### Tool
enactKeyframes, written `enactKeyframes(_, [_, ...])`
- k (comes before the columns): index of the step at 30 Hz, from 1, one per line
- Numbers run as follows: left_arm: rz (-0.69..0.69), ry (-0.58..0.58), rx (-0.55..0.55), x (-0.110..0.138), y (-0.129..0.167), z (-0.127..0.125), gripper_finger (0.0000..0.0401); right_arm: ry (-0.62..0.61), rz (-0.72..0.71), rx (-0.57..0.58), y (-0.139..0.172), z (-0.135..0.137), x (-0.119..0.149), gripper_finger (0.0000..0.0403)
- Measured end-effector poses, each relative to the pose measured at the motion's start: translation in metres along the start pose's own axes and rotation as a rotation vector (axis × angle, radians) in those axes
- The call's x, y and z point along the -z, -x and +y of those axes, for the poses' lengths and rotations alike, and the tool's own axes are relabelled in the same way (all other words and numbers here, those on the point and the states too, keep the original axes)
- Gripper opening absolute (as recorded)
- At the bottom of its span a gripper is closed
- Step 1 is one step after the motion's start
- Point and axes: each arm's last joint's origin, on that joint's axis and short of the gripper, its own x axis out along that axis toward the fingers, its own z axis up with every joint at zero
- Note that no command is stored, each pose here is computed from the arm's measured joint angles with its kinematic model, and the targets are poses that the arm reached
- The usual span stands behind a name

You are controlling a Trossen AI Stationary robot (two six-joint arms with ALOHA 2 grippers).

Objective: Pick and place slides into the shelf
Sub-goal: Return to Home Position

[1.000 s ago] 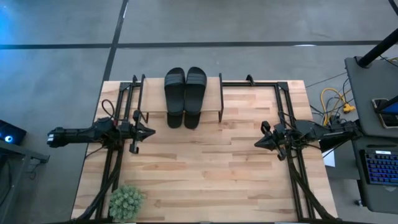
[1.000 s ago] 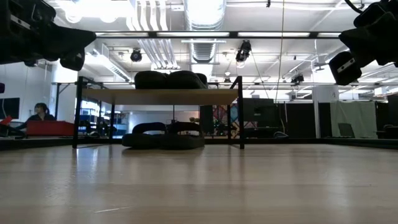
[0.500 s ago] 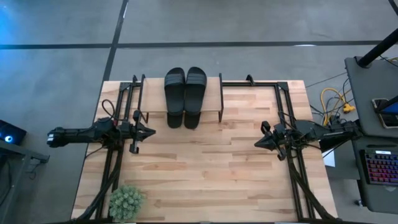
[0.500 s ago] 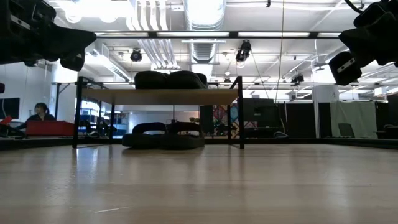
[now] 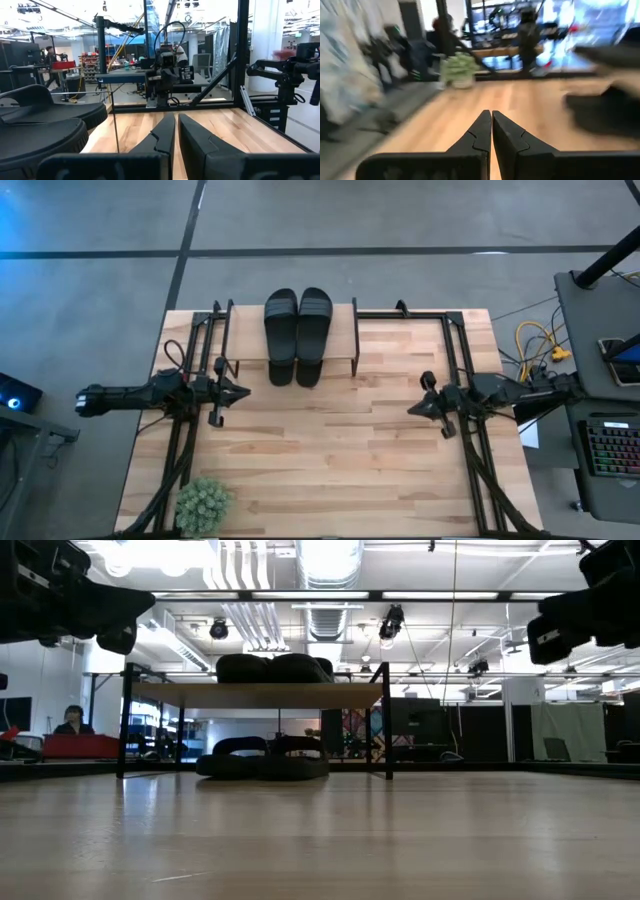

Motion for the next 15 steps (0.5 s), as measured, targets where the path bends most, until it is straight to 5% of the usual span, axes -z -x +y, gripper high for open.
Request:
enactKeyframes(3, [0.003, 0.0, 0.0, 0.0, 0.0, 0.0, 0.001, 0.121, -0.004, 0.111, -0.001, -0.003, -0.001, 0.0008])
enactKeyframes(8, [0.003, 0.0, 0.001, 0.0, 0.0, 0.0, 0.001, 0.136, 0.007, 0.362, -0.001, -0.011, 0.0, 0.0008])
enactKeyframes(15, [0.003, 0.0, 0.003, 0.0, 0.0, 0.0, 0.001, 0.141, 0.002, 0.366, 0.0, -0.011, 0.0, 0.0009])
